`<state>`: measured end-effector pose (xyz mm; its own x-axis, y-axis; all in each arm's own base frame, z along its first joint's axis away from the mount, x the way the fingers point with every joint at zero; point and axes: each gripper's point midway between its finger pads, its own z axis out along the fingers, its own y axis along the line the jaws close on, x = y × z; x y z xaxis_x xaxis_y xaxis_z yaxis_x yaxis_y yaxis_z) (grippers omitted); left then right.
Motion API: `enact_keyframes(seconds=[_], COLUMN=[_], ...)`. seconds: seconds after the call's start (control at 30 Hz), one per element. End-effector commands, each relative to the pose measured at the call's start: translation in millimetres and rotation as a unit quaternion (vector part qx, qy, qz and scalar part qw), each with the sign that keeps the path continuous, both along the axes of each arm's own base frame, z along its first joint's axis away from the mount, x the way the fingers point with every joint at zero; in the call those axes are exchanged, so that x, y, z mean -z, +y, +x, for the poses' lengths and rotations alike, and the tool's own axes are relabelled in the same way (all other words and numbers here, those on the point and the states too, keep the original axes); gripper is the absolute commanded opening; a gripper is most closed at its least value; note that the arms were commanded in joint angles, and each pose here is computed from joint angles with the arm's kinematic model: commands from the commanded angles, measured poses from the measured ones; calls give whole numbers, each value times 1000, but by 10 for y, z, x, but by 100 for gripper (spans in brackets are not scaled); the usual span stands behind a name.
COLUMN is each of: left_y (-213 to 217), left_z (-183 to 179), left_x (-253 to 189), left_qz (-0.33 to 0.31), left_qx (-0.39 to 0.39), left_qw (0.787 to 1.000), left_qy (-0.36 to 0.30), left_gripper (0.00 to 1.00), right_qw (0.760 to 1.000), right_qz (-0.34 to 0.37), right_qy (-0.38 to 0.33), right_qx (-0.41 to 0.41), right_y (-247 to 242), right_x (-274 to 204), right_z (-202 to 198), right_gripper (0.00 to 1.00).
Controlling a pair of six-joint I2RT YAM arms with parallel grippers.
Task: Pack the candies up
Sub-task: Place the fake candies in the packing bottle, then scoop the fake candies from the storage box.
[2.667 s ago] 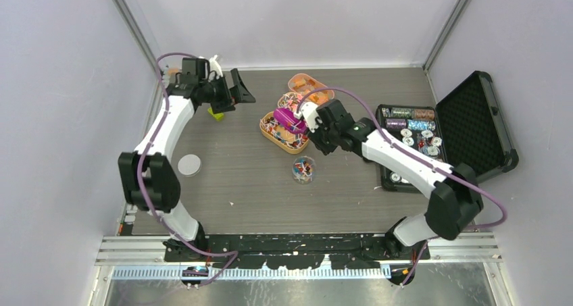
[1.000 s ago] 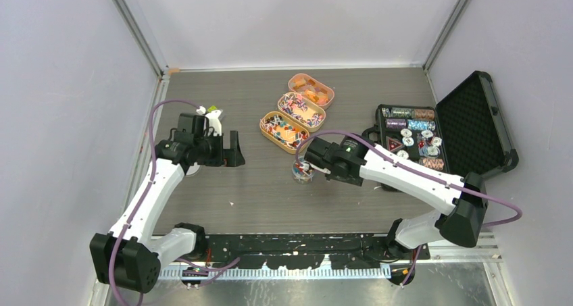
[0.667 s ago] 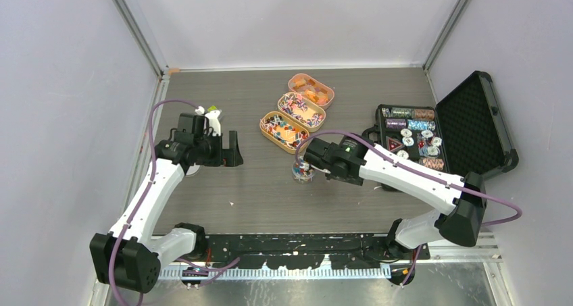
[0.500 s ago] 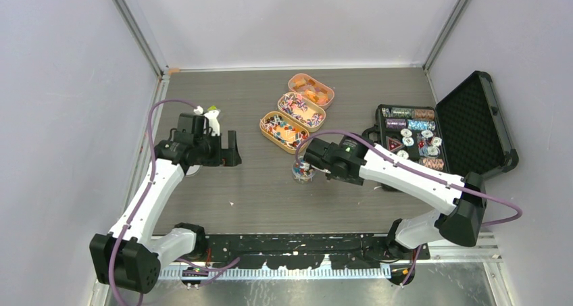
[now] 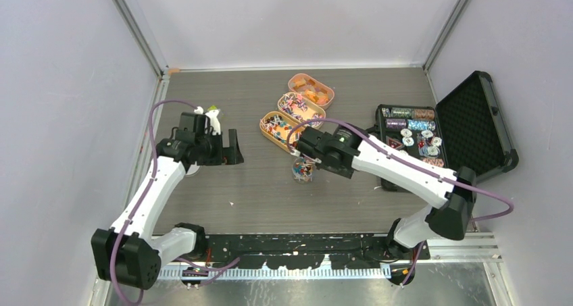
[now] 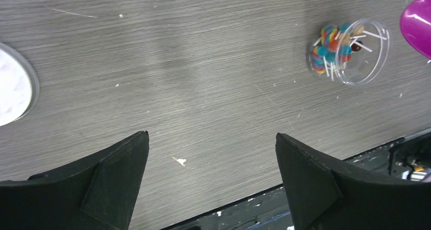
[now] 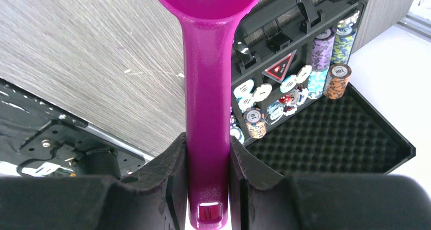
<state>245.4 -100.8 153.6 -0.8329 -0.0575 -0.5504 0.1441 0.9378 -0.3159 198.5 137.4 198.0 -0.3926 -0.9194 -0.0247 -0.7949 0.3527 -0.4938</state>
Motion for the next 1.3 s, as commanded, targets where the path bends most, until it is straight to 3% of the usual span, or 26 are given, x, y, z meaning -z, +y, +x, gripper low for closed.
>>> enact_keyframes(seconds=[0.0,0.23,0.37,0.6,0.77,0.9,1.27], left_y=[-209,-348,-404,-513,-501,-585,-817], left_z=[172,917,1418,2022,2285,2326,2315], left_x=[-55,-224,-108,191,357,620,843], left_qz=[-55,-107,-118,-144,-128,-139,-208], left_qx=[4,-61,-82,-72,-77,-63,-46], left_qw=[998,992,990,986,988,985,970], left_qy=[7,-26,-9,39,40,77,116], left_gripper=[94,79,66,27,12,5,5], right_qw=[999,998,998,997,996,996,995], right_qz=[39,48,39,42,18,-1,-4], right_qy=[-12,8,21,41,64,70,86], right_qx=[32,49,48,45,53,64,52], right_y=[200,494,638,873,954,941,1094], right_x=[-81,-54,-23,92,259,376,657], right_z=[208,602,779,1051,1164,1221,1345], right_gripper=[1,0,0,0,1,0,1])
